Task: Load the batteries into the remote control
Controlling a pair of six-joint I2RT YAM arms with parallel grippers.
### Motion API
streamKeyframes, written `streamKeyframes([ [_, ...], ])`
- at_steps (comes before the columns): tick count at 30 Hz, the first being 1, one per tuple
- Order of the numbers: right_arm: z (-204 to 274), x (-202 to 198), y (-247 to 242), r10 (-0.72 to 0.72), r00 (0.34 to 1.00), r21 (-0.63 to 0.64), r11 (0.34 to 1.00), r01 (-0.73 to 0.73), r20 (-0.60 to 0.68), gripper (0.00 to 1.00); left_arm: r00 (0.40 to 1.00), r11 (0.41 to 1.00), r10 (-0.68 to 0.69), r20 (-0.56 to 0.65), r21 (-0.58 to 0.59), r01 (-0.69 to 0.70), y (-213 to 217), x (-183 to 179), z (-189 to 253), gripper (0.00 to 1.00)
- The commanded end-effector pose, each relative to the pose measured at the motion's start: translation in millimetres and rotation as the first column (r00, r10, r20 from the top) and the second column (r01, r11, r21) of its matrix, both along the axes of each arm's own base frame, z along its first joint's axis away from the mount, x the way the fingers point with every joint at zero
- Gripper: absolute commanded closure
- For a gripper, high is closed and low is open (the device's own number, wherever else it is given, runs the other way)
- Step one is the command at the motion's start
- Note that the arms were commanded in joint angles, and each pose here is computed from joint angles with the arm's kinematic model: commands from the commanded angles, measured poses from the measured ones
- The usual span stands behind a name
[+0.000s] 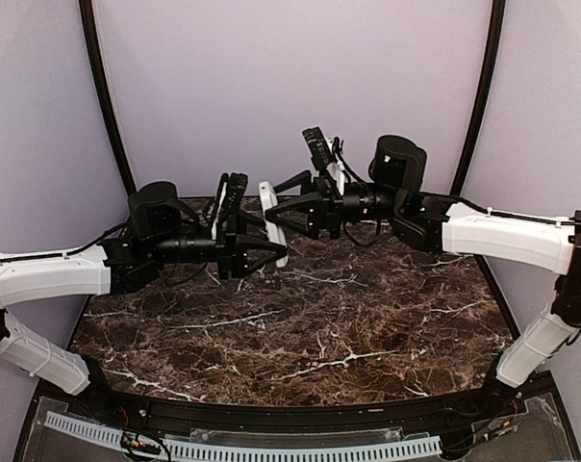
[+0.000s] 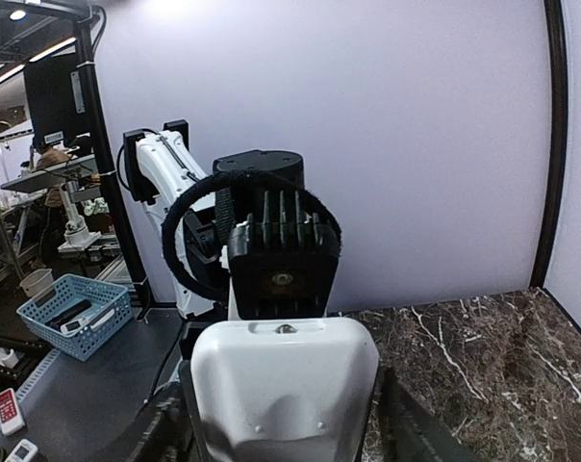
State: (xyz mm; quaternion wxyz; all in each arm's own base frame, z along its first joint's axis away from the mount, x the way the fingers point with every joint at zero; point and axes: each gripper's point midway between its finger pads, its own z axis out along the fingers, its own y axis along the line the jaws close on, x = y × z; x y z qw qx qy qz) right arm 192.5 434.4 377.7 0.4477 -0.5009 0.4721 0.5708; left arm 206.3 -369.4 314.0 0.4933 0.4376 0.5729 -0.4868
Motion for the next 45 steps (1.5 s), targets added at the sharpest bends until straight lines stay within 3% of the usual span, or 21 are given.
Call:
streamKeyframes([
  [1,-3.4,18.4,-4.4,-0.154,0.988,-0.049,0.987,0.153,-0.008,0.03,0.973,0.979,0.2,-0.113,0.058,-0.194,18.2,23.7,-14.8,1.0],
  [2,-7.7,31.3,-7.1,-0.231,0.973,-0.081,0.97,0.229,-0.016,0.02,0.956,0.967,0.248,-0.157,0.091,-0.236,21.6,29.9,-24.1,1.0],
  [3,-12.0,45.5,-11.4,-0.316,0.949,-0.115,0.943,0.311,-0.022,0.01,0.899,0.922,0.375,-0.226,0.187,-0.338,33.0,45.0,-47.9,1.0],
  [4,-20.2,68.7,-20.0,-0.446,0.895,-0.162,0.885,0.436,-0.028,0.01,0.856,0.885,0.449,-0.257,0.258,-0.387,39.3,53.5,-68.0,1.0],
  [7,-56.7,115.7,-49.4,-0.699,0.715,-0.321,0.676,0.664,0.007,0.01,0.643,0.701,0.695,-0.321,0.5,-0.508,73.7,70.6,-143.6,1.0],
  [10,-88.7,137.8,-74.2,-0.808,0.581,-0.45,0.485,0.75,0.096,0.01,0.482,0.573,0.807,-0.342,0.65,-0.499,90.8,70.8,-206.1,1.0],
  [13,-109.5,138.5,-84.6,-0.823,0.553,-0.524,0.415,0.743,0.132,0.01,0.385,0.528,0.843,-0.375,0.714,-0.46,91.8,67.7,-236.2,1.0],
  [18,-125.3,137.2,-92.9,-0.833,0.534,-0.556,0.376,0.741,0.148,0.01,0.322,0.474,0.877,-0.358,0.758,-0.449,98.7,66.8,-250.8,0.99],
  [21,-131.2,138.0,-95.1,-0.835,0.526,-0.569,0.358,0.741,0.16,0.01,0.315,0.45,0.888,-0.336,0.774,-0.445,102.4,66.6,-258.9,0.89],
  [25,-136.4,141.4,-97.4,-0.845,0.506,-0.585,0.326,0.743,0.172,0.02,0.304,0.408,0.904,-0.299,0.815,-0.41,104.8,65.4,-283.5,0.83],
  [29,-136.4,142.3,-98.8,-0.845,0.503,-0.586,0.316,0.746,0.185,0.01,0.292,0.427,0.896,-0.336,0.832,-0.355,96.4,59.9,-304.9,0.76],
  [33,-135.5,142.6,-101.0,-0.845,0.498,-0.583,0.308,0.752,0.195,0.01,0.274,0.41,0.904,-0.327,0.845,-0.344,97.7,59.1,-315.7,0.72],
  [40,-139.3,144.2,-100.5,-0.84,0.501,-0.593,0.299,0.747,0.207,0.01,0.245,0.416,0.907,-0.341,0.812,-0.41,102.4,64.3,-299.0,0.42],
  [45,-142.3,145.1,-99.8,-0.837,0.506,-0.601,0.299,0.742,0.208,0.01,0.257,0.424,0.904,-0.341,0.791,-0.442,101.3,69.7,-288.8,0.31],
])
